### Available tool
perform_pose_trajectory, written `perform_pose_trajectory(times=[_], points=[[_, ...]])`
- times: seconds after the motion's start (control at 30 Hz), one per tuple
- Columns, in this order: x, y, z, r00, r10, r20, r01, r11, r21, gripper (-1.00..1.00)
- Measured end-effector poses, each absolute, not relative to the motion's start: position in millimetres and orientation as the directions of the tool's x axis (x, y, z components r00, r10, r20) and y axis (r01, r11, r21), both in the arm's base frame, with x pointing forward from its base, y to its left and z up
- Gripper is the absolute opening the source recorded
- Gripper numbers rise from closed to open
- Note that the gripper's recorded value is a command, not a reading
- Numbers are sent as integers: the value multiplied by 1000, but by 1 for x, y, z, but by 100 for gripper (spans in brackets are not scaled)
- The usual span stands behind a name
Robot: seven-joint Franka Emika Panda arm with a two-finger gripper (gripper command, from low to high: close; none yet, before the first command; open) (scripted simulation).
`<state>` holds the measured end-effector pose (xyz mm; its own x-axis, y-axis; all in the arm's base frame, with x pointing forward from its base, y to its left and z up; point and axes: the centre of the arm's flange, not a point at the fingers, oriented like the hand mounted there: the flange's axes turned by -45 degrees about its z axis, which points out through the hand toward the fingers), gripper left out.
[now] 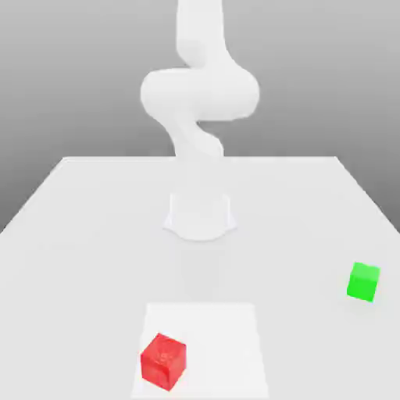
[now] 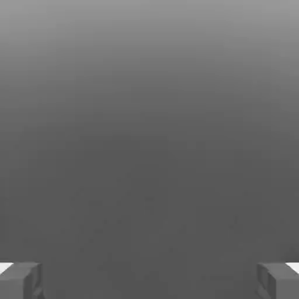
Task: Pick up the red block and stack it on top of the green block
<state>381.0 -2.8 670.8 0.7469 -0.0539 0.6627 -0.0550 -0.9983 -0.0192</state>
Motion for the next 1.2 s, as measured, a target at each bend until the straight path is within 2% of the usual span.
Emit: perform_pose_trajectory(times=[0.2,0.4,0.57,0.77,0.93,0.97,1.2], points=[[447,-16,562,843,-159,514,-167,-986,-31,0],[480,-32,445,897,-267,353,-273,-961,-32,0],[485,-46,345,910,-358,211,-361,-932,-24,0],[464,-54,231,888,-459,34,-459,-888,-5,0],[458,-55,163,879,-476,1,-476,-879,-1,0],[458,-55,152,879,-476,1,-476,-879,0,-100],[457,-54,149,879,-476,1,-476,-879,-1,-100]])
